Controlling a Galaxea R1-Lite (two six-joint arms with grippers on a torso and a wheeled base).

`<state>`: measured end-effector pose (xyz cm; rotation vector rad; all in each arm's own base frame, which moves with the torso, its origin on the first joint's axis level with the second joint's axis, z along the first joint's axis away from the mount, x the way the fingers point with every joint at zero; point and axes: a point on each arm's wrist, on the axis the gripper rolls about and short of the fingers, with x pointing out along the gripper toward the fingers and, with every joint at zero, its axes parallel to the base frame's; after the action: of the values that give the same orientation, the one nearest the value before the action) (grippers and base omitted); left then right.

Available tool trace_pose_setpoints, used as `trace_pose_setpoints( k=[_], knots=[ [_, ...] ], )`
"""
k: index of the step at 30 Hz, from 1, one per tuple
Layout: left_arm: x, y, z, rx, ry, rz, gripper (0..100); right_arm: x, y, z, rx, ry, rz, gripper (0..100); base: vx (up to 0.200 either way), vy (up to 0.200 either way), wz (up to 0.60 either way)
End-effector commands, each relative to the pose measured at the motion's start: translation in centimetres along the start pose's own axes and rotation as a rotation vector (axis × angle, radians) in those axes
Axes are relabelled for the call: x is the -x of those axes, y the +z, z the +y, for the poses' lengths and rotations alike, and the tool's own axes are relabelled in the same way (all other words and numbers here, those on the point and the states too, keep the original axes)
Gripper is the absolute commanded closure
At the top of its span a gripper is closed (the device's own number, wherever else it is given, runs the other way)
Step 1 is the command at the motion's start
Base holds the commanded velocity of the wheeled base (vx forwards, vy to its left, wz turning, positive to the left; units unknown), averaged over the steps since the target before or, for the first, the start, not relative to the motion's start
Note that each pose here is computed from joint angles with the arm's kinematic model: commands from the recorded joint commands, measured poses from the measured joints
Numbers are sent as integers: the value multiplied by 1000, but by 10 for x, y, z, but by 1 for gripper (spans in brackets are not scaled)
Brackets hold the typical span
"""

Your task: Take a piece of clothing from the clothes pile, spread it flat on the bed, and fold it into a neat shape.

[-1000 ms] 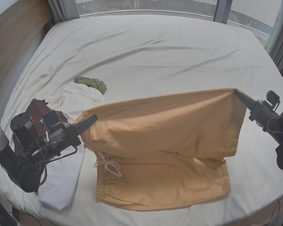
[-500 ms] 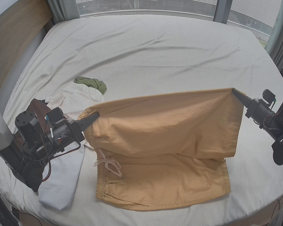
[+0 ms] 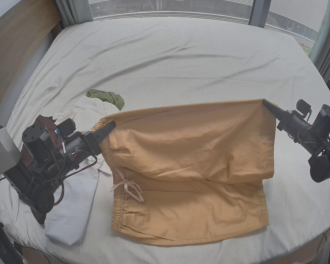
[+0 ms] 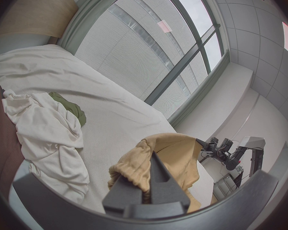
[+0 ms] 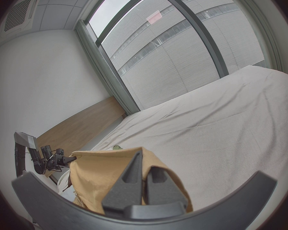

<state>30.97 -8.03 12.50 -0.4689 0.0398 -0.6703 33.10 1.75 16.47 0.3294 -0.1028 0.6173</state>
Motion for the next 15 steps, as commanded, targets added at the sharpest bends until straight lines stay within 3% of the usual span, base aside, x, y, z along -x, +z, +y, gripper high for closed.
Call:
trace_pose_setpoints(
  k=[1, 15],
  knots=[
    [-11, -10, 11, 9, 29, 5, 100, -10, 4, -6, 5, 0, -9, 100, 0, 0, 0],
    [-32, -23, 35, 14, 77, -7, 100, -42, 5, -27, -8, -5, 6, 100, 0, 0, 0]
  ],
)
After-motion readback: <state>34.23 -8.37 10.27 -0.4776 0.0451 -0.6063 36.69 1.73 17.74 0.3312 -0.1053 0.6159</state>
